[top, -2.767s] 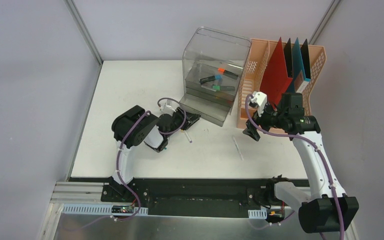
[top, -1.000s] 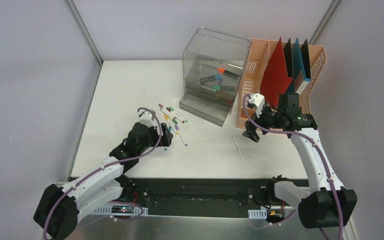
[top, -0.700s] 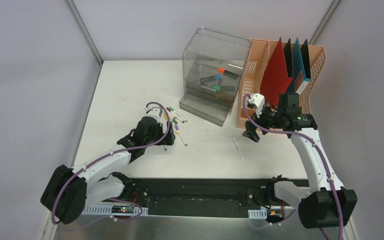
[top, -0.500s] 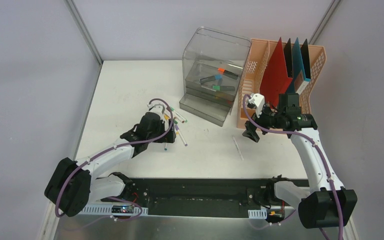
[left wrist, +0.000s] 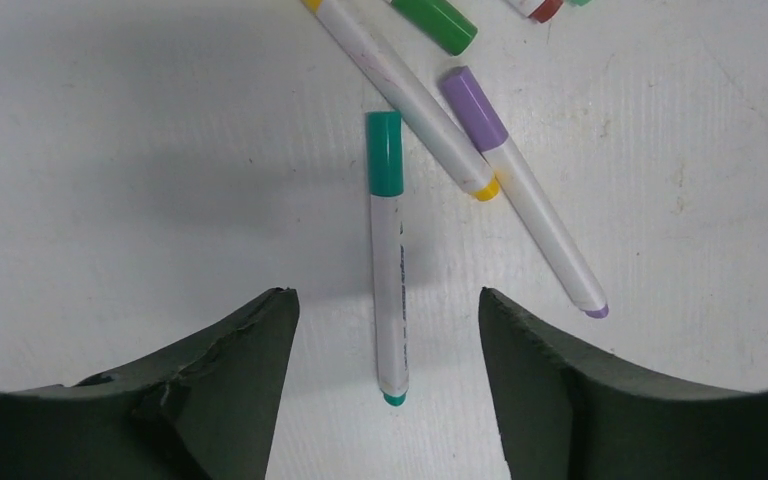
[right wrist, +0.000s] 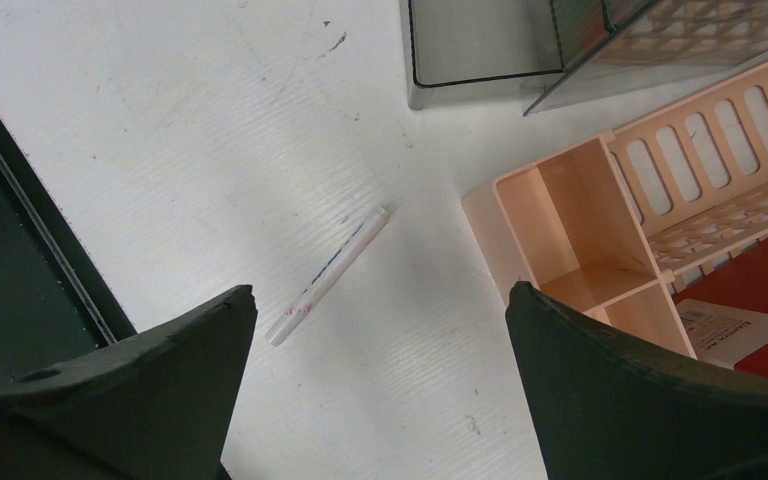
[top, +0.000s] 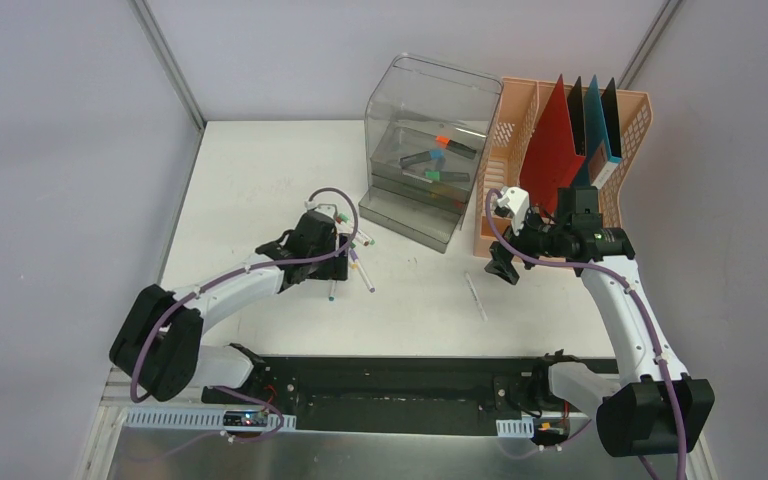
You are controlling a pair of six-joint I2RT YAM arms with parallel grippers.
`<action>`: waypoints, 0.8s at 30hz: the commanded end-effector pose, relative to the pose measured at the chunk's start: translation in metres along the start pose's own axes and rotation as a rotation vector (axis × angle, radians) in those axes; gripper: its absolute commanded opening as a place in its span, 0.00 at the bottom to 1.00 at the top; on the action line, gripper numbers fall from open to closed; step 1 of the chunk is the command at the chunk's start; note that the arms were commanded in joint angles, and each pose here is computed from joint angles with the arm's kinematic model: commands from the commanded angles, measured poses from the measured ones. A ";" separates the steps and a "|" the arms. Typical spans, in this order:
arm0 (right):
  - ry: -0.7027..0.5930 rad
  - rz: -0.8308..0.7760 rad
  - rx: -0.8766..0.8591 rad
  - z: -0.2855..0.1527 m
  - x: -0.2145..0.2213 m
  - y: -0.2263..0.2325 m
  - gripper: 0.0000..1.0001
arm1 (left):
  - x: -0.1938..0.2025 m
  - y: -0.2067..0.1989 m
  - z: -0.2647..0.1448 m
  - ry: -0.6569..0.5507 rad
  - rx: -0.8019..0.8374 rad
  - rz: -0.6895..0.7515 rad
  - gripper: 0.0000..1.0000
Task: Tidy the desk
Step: Pick up the stationery from the center of the board.
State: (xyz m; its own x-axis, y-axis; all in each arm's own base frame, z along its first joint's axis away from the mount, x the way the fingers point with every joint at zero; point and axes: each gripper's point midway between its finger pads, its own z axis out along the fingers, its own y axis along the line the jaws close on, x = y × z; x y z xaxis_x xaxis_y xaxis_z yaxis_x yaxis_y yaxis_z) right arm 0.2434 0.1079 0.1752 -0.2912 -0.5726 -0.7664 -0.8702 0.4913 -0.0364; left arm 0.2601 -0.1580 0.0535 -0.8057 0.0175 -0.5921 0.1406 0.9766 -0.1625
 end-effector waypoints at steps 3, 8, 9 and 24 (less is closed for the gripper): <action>-0.023 -0.029 0.003 -0.002 -0.005 -0.002 0.99 | -0.009 -0.005 0.008 0.048 -0.027 0.028 0.56; -0.023 -0.029 0.002 -0.002 -0.005 -0.002 0.99 | -0.005 -0.005 0.016 0.094 -0.075 0.067 0.42; -0.023 -0.030 0.002 -0.002 -0.005 -0.002 0.99 | -0.004 -0.004 0.018 0.101 -0.089 0.079 0.42; -0.023 -0.031 0.002 -0.002 -0.006 -0.001 0.99 | 0.013 -0.002 0.031 0.195 -0.223 0.223 0.20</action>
State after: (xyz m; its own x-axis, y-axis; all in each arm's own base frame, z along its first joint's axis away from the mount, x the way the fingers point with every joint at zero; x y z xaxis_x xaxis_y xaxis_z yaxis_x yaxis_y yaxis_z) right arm 0.2434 0.1079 0.1751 -0.2913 -0.5730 -0.7660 -0.8702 0.4913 -0.0366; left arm 0.2645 -0.1704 0.0212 -0.8703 0.2193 -0.4410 0.2048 0.9755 0.0809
